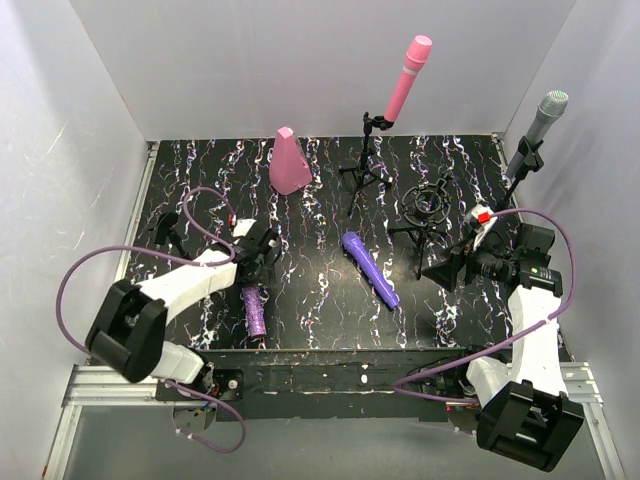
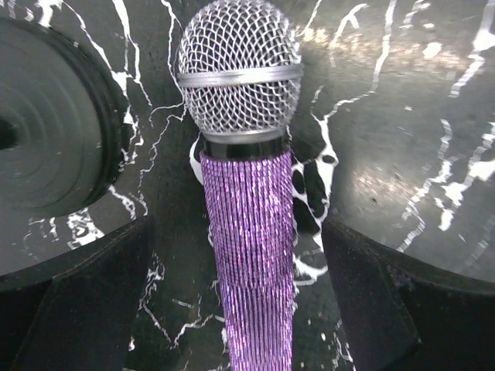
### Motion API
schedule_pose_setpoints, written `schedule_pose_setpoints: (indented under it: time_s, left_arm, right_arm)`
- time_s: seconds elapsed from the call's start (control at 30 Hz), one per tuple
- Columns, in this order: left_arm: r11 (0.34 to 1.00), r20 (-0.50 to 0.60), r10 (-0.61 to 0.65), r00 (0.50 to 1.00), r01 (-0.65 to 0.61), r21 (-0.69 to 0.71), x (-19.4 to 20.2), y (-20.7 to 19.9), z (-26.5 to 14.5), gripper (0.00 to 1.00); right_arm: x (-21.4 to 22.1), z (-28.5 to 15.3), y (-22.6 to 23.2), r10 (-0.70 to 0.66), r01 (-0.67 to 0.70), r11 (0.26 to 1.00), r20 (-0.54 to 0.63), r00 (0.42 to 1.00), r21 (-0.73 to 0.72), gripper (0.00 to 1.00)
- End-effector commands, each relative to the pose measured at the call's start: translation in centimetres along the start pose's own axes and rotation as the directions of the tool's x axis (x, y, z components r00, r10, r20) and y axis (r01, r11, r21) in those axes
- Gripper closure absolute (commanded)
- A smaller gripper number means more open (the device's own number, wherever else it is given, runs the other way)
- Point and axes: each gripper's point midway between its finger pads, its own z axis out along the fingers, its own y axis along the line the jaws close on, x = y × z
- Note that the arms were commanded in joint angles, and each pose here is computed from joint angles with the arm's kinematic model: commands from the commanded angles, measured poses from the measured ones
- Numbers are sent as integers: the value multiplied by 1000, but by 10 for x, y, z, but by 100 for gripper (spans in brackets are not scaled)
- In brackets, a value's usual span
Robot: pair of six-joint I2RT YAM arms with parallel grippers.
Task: Attach the microphones to the stand
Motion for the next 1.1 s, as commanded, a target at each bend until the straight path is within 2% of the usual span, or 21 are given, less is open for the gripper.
schedule_pose_setpoints:
  time_s: [0.0,0.1,0.13,0.23,0.37,0.43,0.53,0.63,0.67,0.77,0.87,0.97,1.07]
  left_arm:
    - [999,-61,-9,998,11,31,9,-9,23,14]
    - [999,-89,-16,996,20,46,13,-14,29,25]
    - [998,-102,-21,995,26,52,16,-15,30,32]
    - [997,-129,-32,991,40,67,25,-18,32,61]
    - [993,-141,-43,989,58,106,35,-19,31,81]
    - [982,-126,-44,991,66,175,33,-26,23,93]
    - [935,-63,-56,996,74,346,17,-45,-4,99]
    - [830,97,-90,991,21,558,-23,-69,-54,100]
    - [762,151,-107,983,-16,648,-37,-80,-80,100]
    - [590,325,-163,931,-172,789,-79,-98,-153,100]
    - [434,475,-230,849,-347,831,-118,-111,-226,100]
    - [311,587,-287,757,-506,804,-157,-126,-295,100]
    - [215,669,-330,666,-637,740,-185,-147,-351,100]
  right_arm:
    - [-1,0,0,-13,14,1000,17,1000,-18,12]
    - [0,-1,1,-14,14,1000,21,1000,-18,12]
    - [0,-1,1,-17,17,1000,24,1000,-19,12]
    - [-1,-2,4,-14,15,999,33,999,-28,12]
    - [-3,-4,10,-33,34,999,36,999,-37,12]
    - [-5,-7,15,-51,53,998,31,998,-41,12]
    - [-13,-15,26,-80,80,995,5,997,-53,12]
    - [-22,-25,43,-97,95,992,-25,995,-87,12]
    - [-27,-29,49,-111,107,989,-31,993,-98,12]
    - [-37,-36,63,-128,123,983,-28,991,-136,12]
    - [-42,-37,68,-116,110,982,-25,993,-155,12]
    - [-44,-38,70,-102,97,982,-23,994,-163,13]
    - [-54,-42,80,-91,88,981,-10,996,-175,13]
